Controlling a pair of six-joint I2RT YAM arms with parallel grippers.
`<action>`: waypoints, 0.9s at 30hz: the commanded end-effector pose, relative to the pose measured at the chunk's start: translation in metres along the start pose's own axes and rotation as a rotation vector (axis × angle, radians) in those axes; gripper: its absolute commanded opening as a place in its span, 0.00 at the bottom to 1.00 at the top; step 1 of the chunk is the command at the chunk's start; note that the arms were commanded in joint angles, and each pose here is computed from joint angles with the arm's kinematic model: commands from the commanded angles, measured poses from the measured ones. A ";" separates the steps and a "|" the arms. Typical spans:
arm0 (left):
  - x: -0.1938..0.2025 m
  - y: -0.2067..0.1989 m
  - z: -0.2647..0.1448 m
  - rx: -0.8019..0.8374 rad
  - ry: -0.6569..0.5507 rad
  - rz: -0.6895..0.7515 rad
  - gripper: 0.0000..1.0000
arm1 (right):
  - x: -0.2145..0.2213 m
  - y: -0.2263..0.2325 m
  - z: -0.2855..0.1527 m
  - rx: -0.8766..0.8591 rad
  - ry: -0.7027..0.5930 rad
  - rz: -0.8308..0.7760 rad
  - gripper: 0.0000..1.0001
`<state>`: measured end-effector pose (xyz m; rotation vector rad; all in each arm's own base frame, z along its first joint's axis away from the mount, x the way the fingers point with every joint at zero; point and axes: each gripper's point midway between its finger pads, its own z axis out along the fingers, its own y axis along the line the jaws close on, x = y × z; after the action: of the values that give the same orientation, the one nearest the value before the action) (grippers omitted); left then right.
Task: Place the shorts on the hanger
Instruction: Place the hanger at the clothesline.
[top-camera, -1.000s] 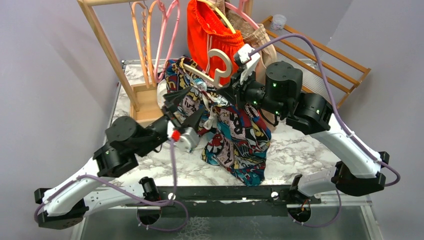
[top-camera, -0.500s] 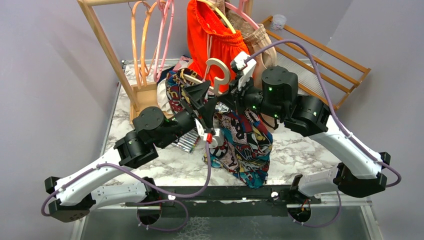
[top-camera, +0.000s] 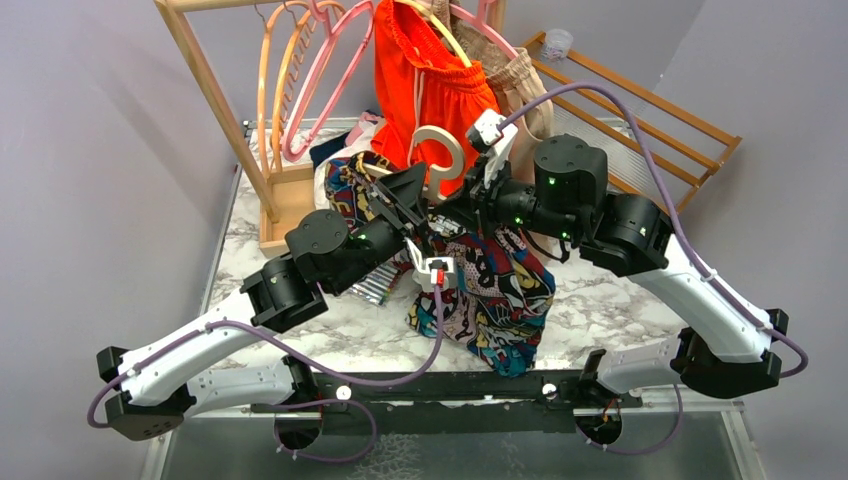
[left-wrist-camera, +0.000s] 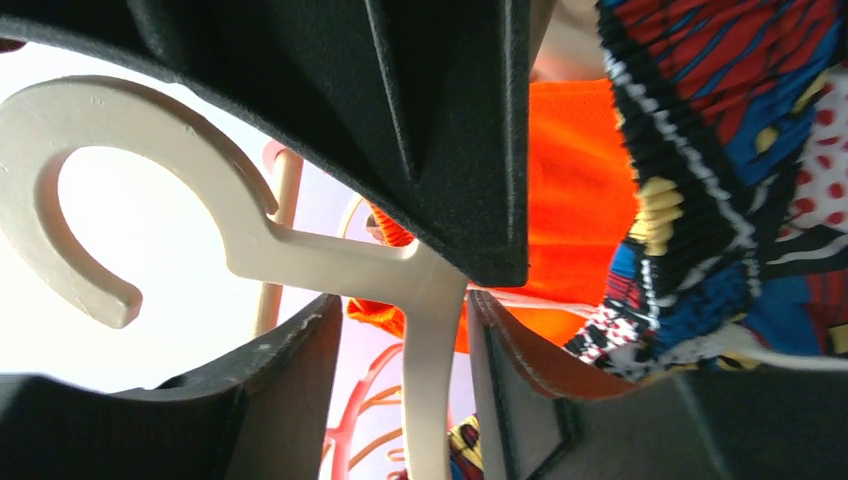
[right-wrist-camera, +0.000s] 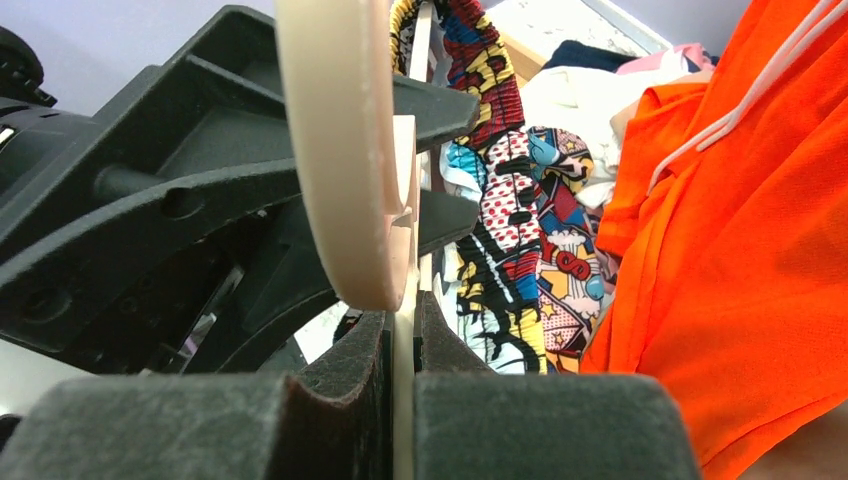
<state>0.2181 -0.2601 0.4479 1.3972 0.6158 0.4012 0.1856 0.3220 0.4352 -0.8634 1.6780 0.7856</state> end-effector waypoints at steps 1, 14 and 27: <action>0.009 0.008 0.002 -0.024 0.054 0.073 0.46 | -0.018 0.011 -0.019 -0.052 -0.054 0.004 0.01; 0.010 0.000 0.007 -0.012 0.057 0.105 0.00 | -0.018 0.021 -0.025 -0.108 -0.044 0.003 0.01; 0.013 0.000 0.000 -0.057 0.066 0.115 0.00 | -0.020 0.025 -0.027 -0.117 -0.016 0.042 0.21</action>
<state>0.2260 -0.2631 0.4362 1.4268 0.5691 0.5075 0.1704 0.3144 0.4410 -0.8959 1.7008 0.8329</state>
